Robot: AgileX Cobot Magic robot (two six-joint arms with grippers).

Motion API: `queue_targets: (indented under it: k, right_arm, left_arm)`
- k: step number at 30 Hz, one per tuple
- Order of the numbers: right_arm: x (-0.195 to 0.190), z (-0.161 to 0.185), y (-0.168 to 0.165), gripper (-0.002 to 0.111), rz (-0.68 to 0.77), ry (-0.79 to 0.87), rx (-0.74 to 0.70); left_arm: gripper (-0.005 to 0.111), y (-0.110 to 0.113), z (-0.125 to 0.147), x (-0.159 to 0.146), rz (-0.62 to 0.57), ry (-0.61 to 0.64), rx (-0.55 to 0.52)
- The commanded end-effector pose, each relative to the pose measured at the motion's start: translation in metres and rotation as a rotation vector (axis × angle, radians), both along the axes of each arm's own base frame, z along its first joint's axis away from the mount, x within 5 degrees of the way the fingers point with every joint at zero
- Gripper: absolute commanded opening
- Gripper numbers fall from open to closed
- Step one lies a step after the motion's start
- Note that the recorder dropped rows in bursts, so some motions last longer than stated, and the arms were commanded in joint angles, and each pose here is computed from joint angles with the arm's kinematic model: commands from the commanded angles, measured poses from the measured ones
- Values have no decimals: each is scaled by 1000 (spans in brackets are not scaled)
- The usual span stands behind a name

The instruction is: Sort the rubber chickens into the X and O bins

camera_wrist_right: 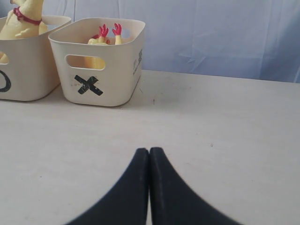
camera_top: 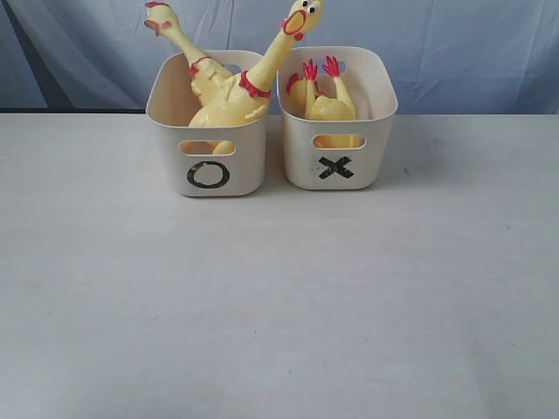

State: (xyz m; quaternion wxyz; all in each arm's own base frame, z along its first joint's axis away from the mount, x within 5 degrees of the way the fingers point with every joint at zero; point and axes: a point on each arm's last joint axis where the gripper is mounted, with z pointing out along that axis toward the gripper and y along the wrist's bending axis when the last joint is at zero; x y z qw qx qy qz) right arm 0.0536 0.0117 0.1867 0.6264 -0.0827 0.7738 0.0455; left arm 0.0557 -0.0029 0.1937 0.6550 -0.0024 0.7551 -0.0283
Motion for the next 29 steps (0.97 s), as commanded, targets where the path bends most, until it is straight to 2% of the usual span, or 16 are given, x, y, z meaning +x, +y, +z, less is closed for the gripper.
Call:
queue_targets:
  k: [1,29]
  right_arm:
    - [0,0,0,0,-7,-9,0]
    - [0,-1,0,0,-5,-1,1]
  left_arm:
    - [0,0,-1,0,-1,-3,-12]
    - [0,0,-1,0,-2,-3,-14]
